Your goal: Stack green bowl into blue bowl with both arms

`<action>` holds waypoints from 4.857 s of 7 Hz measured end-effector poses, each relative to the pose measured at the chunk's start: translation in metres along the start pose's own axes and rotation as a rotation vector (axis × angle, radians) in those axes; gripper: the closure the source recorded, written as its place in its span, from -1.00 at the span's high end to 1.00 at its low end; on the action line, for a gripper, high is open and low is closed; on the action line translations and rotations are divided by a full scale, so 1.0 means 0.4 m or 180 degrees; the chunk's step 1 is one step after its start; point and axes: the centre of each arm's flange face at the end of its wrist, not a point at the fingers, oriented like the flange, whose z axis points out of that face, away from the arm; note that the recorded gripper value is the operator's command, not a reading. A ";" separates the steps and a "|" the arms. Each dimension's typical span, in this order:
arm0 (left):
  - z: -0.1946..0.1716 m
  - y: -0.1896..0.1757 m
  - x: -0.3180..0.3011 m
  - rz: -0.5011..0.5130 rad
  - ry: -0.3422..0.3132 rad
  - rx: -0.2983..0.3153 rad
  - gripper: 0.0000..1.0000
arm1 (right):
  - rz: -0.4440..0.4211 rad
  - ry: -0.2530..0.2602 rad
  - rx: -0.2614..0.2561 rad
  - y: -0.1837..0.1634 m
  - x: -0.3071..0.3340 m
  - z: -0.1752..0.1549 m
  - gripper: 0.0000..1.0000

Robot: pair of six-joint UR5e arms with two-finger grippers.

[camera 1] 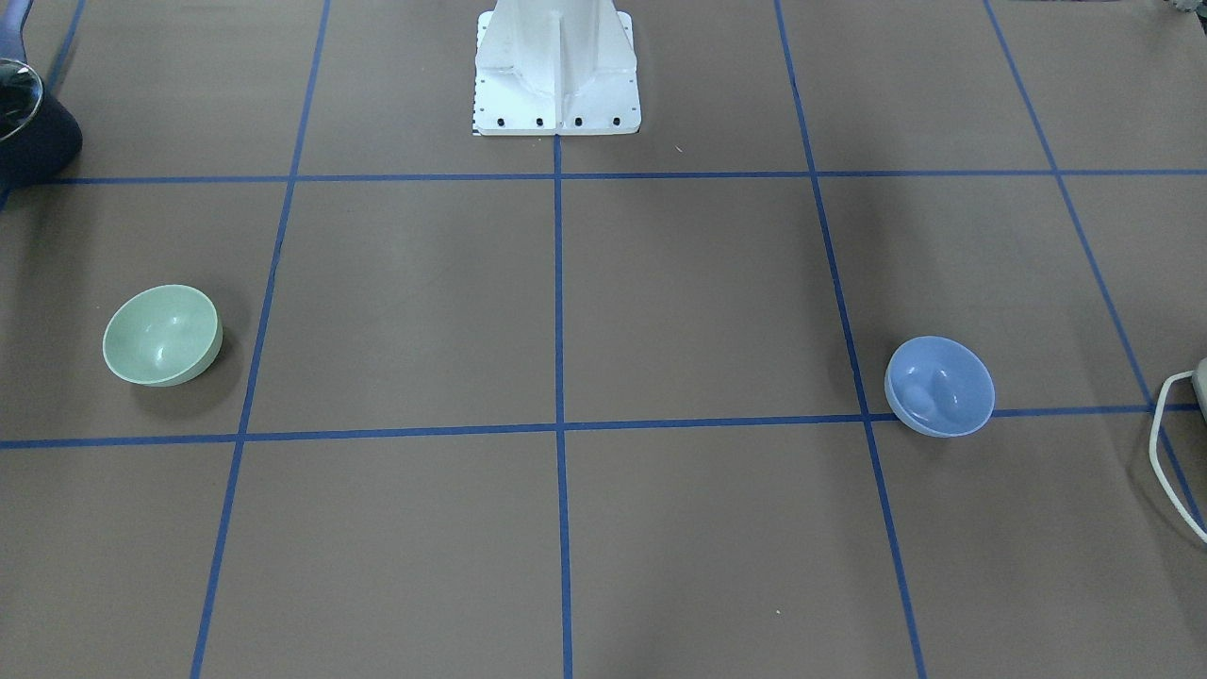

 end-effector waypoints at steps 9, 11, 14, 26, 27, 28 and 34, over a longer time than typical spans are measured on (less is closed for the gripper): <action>-0.122 -0.152 0.090 0.0267 -0.0039 0.0313 0.97 | -0.0485 -0.0022 0.0258 -0.138 -0.188 -0.093 1.00; -0.114 -0.184 0.136 0.0260 0.0036 0.0459 0.96 | -0.0563 -0.0033 0.0252 -0.163 -0.229 -0.082 1.00; 0.117 -0.262 0.315 0.0168 0.0197 0.0375 0.96 | -0.0517 -0.0084 0.0331 -0.191 -0.311 -0.053 1.00; 0.388 -0.448 0.733 -0.0156 0.0458 0.0387 -1.00 | -0.0500 -0.0111 0.0347 -0.197 -0.342 -0.038 1.00; 0.345 -0.457 0.774 -0.0310 0.0574 0.0417 -1.00 | -0.0500 -0.0111 0.0347 -0.197 -0.342 -0.038 1.00; 0.303 -0.471 0.824 -0.0472 0.0656 0.0447 -1.00 | -0.0500 -0.0111 0.0347 -0.197 -0.342 -0.038 1.00; 0.352 -0.428 1.719 -0.1079 0.0468 0.0361 -1.00 | -0.0486 -0.0115 0.0337 -0.193 -0.339 -0.035 1.00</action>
